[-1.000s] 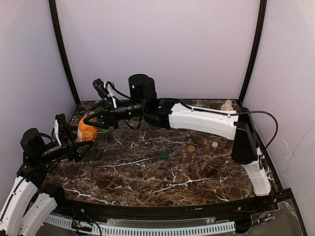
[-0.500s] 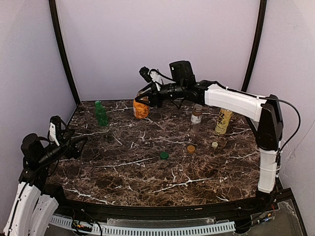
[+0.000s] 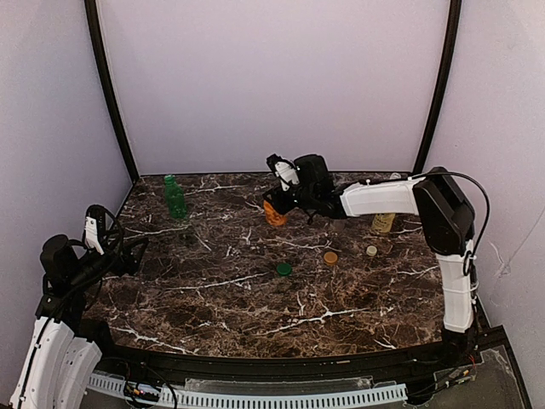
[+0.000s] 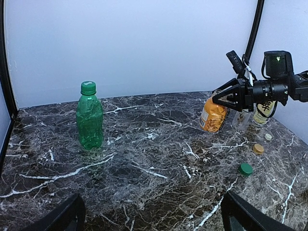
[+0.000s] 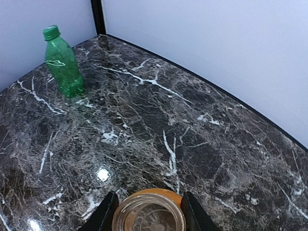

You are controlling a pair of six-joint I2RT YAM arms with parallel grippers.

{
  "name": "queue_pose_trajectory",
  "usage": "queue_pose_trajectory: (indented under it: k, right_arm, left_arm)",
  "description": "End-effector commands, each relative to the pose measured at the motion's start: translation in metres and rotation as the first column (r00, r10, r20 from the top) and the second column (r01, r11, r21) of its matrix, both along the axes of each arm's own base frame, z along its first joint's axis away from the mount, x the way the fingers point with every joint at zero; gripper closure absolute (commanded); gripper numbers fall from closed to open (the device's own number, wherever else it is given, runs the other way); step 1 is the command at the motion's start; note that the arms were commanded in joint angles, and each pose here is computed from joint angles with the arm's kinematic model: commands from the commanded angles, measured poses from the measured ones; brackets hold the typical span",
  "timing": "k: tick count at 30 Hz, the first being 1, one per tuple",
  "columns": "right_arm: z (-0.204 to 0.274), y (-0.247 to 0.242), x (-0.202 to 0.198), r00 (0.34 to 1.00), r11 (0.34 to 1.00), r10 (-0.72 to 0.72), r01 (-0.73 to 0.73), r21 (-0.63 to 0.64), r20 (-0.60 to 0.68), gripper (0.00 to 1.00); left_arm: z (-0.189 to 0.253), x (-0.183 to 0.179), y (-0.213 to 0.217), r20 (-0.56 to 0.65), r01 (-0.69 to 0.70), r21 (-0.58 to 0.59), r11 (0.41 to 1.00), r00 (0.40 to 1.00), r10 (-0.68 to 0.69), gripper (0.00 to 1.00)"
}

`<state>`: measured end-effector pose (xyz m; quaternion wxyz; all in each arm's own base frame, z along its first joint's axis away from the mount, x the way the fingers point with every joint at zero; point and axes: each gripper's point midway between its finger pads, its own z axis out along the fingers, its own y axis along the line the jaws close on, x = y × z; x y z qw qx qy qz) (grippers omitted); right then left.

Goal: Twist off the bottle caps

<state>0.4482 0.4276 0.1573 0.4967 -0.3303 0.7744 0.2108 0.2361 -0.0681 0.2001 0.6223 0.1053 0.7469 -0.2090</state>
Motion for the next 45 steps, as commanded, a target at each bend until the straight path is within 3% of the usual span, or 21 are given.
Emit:
queue_pose_trajectory:
  k: [1,9,12,14,16,25,29,32,36,37,38,39,40,41,42,43,45]
  right_arm:
    - [-0.014,-0.016,0.018,0.995,0.989,-0.092,0.097,0.114,-0.046,1.0]
    - [-0.048,-0.03,0.009,0.987,0.989,-0.122,0.13,0.065,-0.107,0.99]
    - [-0.05,-0.032,0.005,0.984,0.988,-0.128,0.137,0.067,-0.125,0.79]
    - [-0.05,-0.033,0.003,0.982,0.988,-0.131,0.141,0.066,-0.134,0.56]
    - [-0.044,-0.038,0.006,0.98,0.985,-0.155,0.163,0.063,-0.123,0.45]
    - [0.009,-0.032,0.006,0.994,0.993,-0.104,0.106,0.058,-0.038,0.22]
    - [0.044,-0.029,0.0,0.998,0.995,-0.065,0.065,0.073,-0.007,0.16]
    - [0.073,-0.032,-0.007,0.999,0.994,-0.048,0.046,0.098,0.024,0.15]
    - [0.105,-0.036,-0.021,0.998,0.993,-0.01,0.003,0.121,0.062,0.15]
    - [0.11,-0.037,-0.024,0.998,0.992,-0.002,-0.007,0.125,0.066,0.15]
    - [0.117,-0.038,-0.028,0.997,0.991,0.008,-0.018,0.131,0.073,0.15]
    - [0.123,-0.04,-0.032,0.997,0.99,0.015,-0.026,0.137,0.079,0.15]
    - [0.129,-0.041,-0.035,0.996,0.989,0.023,-0.035,0.145,0.085,0.15]
    - [0.135,-0.043,-0.04,0.995,0.987,0.029,-0.043,0.155,0.092,0.15]
    - [0.14,-0.044,-0.045,0.995,0.985,0.04,-0.055,0.163,0.095,0.15]
    - [0.143,-0.045,-0.048,0.994,0.983,0.047,-0.063,0.171,0.095,0.15]
    - [0.15,-0.048,-0.055,0.994,0.98,0.054,-0.071,0.185,0.096,0.15]
  left_arm:
    - [-0.009,0.002,0.004,-0.019,-0.023,0.009,1.0,1.0,0.023,0.01]
    - [-0.01,0.002,0.006,-0.016,-0.029,0.011,1.0,0.999,0.029,0.01]
    - [-0.009,0.003,0.006,-0.015,-0.029,0.009,1.0,0.999,0.03,0.01]
    - [-0.009,0.002,0.006,-0.015,-0.028,0.009,1.0,0.999,0.028,0.01]
    - [-0.009,0.002,0.006,-0.015,-0.029,0.008,1.0,0.999,0.029,0.01]
    - [-0.004,0.001,0.004,0.008,-0.016,0.017,1.0,1.0,0.016,0.01]
    - [-0.006,0.006,0.013,-0.008,-0.07,0.028,0.997,0.998,0.07,0.01]
    - [-0.005,0.013,0.017,-0.062,-0.091,0.026,0.995,0.994,0.093,0.01]
    - [0.014,0.021,0.008,-0.166,-0.012,0.027,1.0,0.986,0.016,0.01]
    - [-0.001,0.024,0.007,-0.268,0.002,0.025,1.0,0.963,0.004,0.01]
    - [0.023,0.03,0.007,-0.238,0.018,0.059,0.998,0.971,-0.003,0.01]
    - [0.005,0.032,0.008,-0.354,0.036,0.066,0.997,0.935,-0.01,0.01]
    - [0.032,0.039,0.008,-0.318,0.069,0.124,0.99,0.948,-0.026,0.01]
    - [0.009,0.041,0.009,-0.454,0.098,0.13,0.987,0.89,-0.029,0.01]
    - [0.027,0.043,0.011,-0.478,0.138,0.181,0.974,0.878,-0.035,0.01]
    - [0.01,0.053,0.018,-0.572,0.154,0.207,0.966,0.82,-0.008,0.01]
    - [0.039,0.081,0.031,-0.608,0.196,0.313,0.929,0.793,0.037,0.01]
